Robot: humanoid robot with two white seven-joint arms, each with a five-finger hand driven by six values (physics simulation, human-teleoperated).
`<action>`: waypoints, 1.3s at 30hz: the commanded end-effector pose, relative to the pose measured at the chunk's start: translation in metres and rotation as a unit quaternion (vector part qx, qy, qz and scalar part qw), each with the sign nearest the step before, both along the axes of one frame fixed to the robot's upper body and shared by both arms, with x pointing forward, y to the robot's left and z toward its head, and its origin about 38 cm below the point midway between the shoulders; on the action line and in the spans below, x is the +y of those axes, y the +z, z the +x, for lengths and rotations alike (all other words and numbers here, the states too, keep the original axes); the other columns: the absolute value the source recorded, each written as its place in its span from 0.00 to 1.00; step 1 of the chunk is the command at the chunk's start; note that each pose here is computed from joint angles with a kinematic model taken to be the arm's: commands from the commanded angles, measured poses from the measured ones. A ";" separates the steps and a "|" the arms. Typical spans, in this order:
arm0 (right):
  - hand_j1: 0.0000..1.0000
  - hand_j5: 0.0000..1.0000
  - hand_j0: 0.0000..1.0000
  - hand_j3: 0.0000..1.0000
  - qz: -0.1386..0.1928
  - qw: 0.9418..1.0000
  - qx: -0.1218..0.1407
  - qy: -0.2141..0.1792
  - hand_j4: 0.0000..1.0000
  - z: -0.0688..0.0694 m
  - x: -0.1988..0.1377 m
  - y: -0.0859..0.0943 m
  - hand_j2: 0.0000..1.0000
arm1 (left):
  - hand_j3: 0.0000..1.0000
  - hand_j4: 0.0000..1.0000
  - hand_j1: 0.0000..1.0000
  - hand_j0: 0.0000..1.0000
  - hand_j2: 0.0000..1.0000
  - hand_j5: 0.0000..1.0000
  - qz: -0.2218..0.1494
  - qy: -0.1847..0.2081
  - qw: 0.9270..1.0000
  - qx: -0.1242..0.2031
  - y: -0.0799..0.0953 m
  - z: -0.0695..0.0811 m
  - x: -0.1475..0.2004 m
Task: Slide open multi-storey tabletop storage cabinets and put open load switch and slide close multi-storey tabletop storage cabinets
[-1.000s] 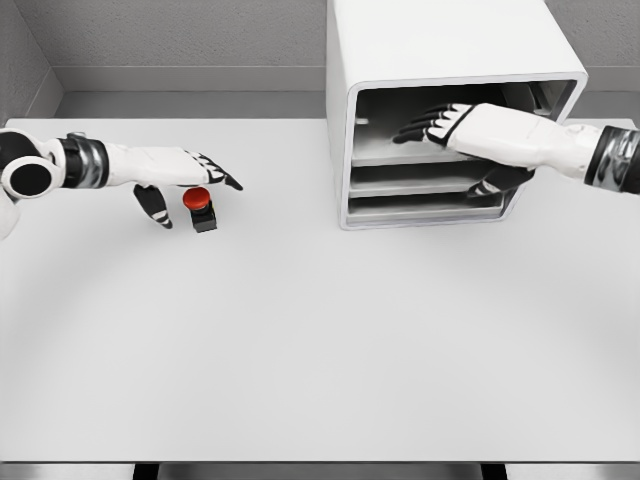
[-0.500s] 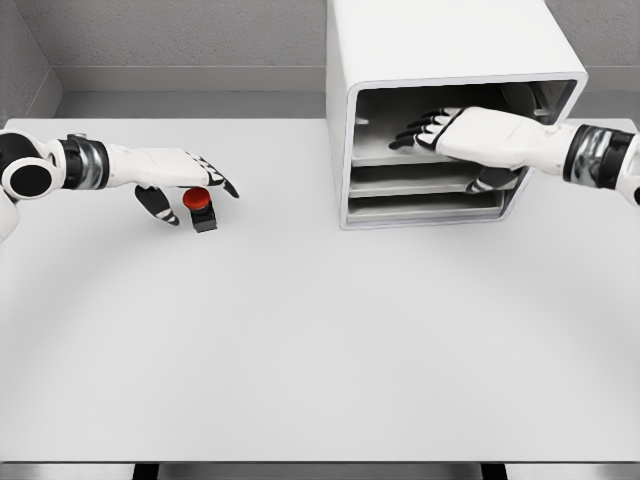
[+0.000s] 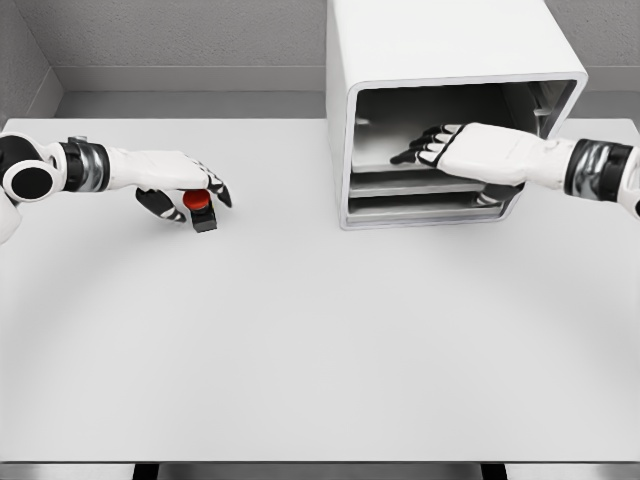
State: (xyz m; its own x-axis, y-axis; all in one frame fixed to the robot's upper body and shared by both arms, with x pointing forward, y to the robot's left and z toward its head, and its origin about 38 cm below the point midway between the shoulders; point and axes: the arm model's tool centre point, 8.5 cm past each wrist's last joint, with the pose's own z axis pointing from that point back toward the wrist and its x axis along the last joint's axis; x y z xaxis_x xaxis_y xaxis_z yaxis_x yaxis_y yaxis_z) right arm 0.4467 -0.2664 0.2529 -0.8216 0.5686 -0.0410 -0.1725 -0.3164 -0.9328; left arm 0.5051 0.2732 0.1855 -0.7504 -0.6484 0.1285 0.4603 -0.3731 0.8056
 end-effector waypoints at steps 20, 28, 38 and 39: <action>1.00 1.00 1.00 1.00 0.010 1.000 -0.026 -0.012 1.00 -0.035 -0.042 0.024 1.00 | 0.38 0.38 0.38 0.38 0.38 0.38 -0.038 -0.089 0.994 -0.041 0.047 -0.036 -0.031; 1.00 1.00 1.00 1.00 -0.003 1.000 0.020 -0.024 1.00 -0.007 -0.019 -0.010 1.00 | 0.38 0.38 0.38 0.38 0.38 0.38 -0.034 -0.132 0.989 -0.059 0.070 -0.072 -0.026; 1.00 1.00 1.00 1.00 -0.042 0.999 -0.003 -0.006 1.00 -0.032 -0.038 0.000 1.00 | 0.38 0.38 0.38 0.38 0.38 0.38 -0.034 -0.143 0.987 -0.057 0.069 -0.079 -0.030; 1.00 1.00 1.00 1.00 -0.041 0.999 -0.011 -0.008 1.00 -0.035 -0.041 0.005 1.00 | 0.38 0.38 0.38 0.38 0.38 0.38 -0.034 -0.143 0.987 -0.057 0.069 -0.079 -0.030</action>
State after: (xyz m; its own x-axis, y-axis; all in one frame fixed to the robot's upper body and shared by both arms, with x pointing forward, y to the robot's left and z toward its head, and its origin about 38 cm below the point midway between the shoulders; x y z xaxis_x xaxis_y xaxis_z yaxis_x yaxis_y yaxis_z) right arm 0.4159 -0.3017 0.2447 -0.8049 0.5930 -0.0238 -0.2122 -0.3249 -0.9216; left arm 0.4268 0.2429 0.2530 -0.9143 -0.3997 0.0654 0.2469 -0.4222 0.8722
